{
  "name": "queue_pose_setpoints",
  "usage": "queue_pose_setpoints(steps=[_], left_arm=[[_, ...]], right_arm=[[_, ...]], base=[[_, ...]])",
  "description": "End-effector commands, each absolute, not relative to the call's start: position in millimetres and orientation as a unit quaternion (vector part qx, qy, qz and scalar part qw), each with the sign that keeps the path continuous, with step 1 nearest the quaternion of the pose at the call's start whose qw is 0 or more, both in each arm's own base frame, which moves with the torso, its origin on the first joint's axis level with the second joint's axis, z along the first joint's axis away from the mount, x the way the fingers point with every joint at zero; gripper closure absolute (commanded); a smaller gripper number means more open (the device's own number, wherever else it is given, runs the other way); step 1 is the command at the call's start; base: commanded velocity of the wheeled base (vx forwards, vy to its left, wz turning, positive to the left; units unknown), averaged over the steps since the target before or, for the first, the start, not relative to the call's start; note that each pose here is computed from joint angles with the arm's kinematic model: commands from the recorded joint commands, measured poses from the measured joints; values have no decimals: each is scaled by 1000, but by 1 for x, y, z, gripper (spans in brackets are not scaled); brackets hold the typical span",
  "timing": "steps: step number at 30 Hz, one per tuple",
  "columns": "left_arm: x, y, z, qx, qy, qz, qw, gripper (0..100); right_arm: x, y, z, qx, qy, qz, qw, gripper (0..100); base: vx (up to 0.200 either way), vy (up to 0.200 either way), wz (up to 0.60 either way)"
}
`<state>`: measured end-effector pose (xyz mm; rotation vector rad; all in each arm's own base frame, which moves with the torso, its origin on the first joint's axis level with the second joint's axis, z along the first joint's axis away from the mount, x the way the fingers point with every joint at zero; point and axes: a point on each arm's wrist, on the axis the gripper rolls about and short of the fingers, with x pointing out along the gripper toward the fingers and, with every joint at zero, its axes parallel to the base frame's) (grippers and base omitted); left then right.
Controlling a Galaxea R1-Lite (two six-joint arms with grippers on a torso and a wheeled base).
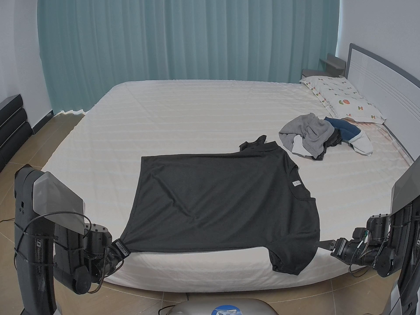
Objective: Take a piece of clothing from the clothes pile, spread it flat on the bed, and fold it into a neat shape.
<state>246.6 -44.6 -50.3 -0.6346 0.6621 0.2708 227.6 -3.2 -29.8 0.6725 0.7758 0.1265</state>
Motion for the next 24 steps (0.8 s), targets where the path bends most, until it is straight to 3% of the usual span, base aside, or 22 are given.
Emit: queue_pose_setpoints(steps=[1,20,21,24], left_arm=[[244,-41,-52,-306,323,138,885,100],[246,-42,-54,-310,321,132,885,100],[246,-42,-54,-310,322,132,885,100],[246,-42,-54,-310,322,132,885,100]], right_arm=[[240,-2,-32,322,354,69,875,0],[270,11,-50,303,341,99,884,0],[270,11,-51,303,343,99,884,100],[269,9,-51,303,343,94,884,100]], base=[[0,0,0],[0,0,0],[0,0,0],[0,0,0]])
